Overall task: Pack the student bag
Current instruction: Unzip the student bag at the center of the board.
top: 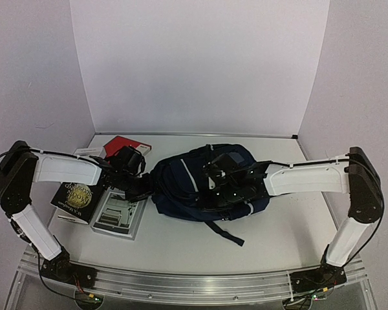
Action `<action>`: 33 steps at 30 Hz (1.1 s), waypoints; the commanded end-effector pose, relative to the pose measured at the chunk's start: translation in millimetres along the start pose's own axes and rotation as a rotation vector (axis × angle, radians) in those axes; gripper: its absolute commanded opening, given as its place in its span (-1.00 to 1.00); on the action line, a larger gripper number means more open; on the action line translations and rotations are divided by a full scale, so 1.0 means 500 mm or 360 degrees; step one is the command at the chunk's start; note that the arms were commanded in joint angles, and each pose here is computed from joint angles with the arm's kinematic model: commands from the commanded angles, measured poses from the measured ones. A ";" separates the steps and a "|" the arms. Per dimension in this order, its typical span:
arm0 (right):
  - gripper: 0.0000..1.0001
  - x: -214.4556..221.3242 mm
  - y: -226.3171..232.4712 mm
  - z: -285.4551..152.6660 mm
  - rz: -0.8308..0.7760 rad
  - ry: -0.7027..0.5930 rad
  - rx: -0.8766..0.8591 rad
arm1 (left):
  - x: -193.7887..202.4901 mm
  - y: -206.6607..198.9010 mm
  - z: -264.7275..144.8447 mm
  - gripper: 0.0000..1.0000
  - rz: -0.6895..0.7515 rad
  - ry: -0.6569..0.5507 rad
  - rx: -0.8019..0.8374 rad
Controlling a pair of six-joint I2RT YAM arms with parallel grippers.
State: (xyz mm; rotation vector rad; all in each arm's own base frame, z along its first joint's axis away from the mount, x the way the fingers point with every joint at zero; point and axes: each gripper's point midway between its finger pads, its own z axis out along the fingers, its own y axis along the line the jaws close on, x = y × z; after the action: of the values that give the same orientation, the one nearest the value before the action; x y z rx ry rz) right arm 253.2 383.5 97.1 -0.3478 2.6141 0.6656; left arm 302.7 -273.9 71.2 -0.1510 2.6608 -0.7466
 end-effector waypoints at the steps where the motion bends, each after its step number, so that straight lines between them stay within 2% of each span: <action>1: -1.00 -0.060 0.026 -0.056 0.0012 -0.0193 -0.0075 | -0.047 -0.064 -0.004 0.31 0.0044 -0.0121 0.0163; 11: -1.00 -0.051 0.010 -0.055 0.0031 -0.0188 -0.0035 | -0.065 -0.077 -0.041 0.26 -0.0001 -0.0269 0.0278; 20: -1.00 -0.051 0.012 -0.057 0.0032 -0.0184 -0.0042 | -0.065 -0.073 -0.014 0.51 -0.0037 -0.0228 0.0243; 23: -1.00 -0.050 0.009 -0.063 0.0034 -0.0190 -0.0039 | -0.060 -0.062 0.000 0.52 -0.0058 -0.0193 0.0200; 25: -1.00 -0.050 0.008 -0.066 0.0036 -0.0195 -0.0039 | -0.053 -0.053 0.015 0.46 -0.0071 -0.0160 0.0170; 27: -1.00 -0.048 0.009 -0.068 0.0034 -0.0193 -0.0042 | -0.047 -0.048 0.029 0.32 -0.0083 -0.0134 0.0162; 33: -1.00 -0.039 0.015 -0.066 0.0020 -0.0169 -0.0042 | -0.038 -0.056 0.052 -0.36 -0.0111 -0.0090 0.0222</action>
State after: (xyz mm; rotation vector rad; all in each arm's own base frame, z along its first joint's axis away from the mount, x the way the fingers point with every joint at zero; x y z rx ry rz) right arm 251.3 372.5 104.5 -0.3239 2.5992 0.6526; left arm 321.1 -292.4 60.4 -0.2288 2.5945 -0.8540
